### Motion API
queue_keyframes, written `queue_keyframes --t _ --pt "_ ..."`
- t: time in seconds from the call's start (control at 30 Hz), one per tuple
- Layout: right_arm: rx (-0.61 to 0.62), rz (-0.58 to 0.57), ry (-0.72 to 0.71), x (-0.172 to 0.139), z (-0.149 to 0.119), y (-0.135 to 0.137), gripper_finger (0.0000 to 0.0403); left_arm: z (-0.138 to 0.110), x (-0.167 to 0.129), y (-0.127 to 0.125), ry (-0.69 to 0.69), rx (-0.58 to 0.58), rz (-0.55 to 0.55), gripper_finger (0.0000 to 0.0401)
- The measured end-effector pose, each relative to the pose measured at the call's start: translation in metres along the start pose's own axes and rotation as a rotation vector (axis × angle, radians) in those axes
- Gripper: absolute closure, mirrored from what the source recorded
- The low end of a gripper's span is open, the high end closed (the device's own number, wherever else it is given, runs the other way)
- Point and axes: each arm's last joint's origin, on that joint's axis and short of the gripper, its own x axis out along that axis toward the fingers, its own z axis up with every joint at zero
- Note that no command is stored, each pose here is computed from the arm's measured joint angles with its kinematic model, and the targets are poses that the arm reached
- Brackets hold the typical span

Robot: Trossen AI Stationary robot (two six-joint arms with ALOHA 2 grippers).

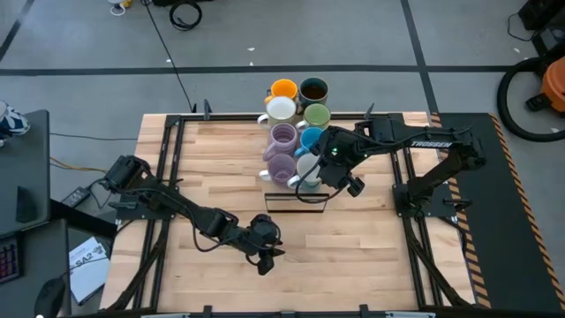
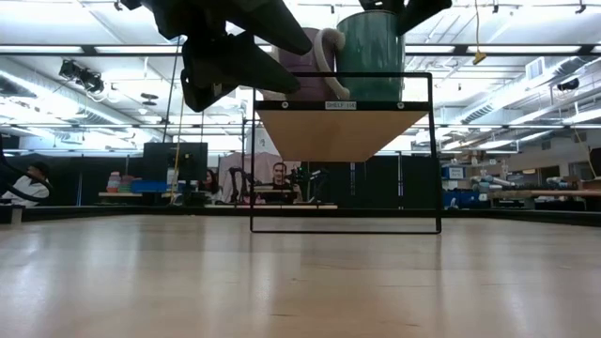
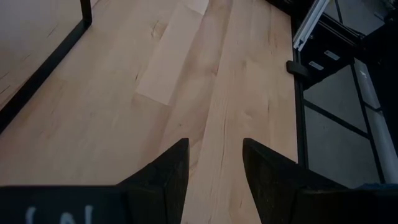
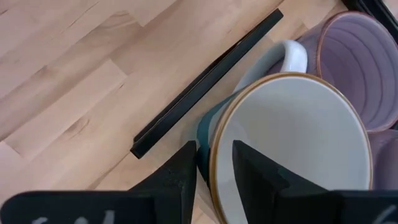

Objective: Place coffee mugs
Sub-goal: Put the white and blue mug on the shelf

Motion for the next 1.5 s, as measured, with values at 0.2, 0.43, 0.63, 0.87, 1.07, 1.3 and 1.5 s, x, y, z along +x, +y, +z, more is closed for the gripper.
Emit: queue_keyframes --t 0.2,0.43,0.63,0.87,1.07,1.3,1.5 --pt "0.0 0.0 0.0 0.0 0.0 0.0 0.0295 0.0 0.0 0.0 0.0 0.0 0.0 0.0244" --pt "0.0 0.0 0.0 0.0 0.0 0.0 0.0295 0.0 0.0 0.0 0.0 0.0 0.0 0.0244" --pt "0.0 0.0 0.0 0.0 0.0 0.0 0.0288 0.0 0.0 0.0 0.0 0.0 -0.001 0.0244" --pt "-0.002 -0.002 0.001 0.0 0.0 0.0 0.0261 0.0 0.0 0.0 0.0 0.0 0.0 0.0244" --pt "-0.003 -0.012 -0.008 0.0 0.001 -0.001 0.0241 0.0 0.0 0.0 0.0 0.0 0.0 0.0244" --pt "-0.01 -0.032 -0.027 -0.001 0.003 -0.003 0.0242 0.0 0.0 0.0 0.0 0.0 0.0 0.0244" --pt "-0.012 -0.074 -0.042 -0.014 0.008 -0.006 0.0242 0.0 0.0 0.0 0.0 0.0 0.0 0.0244"
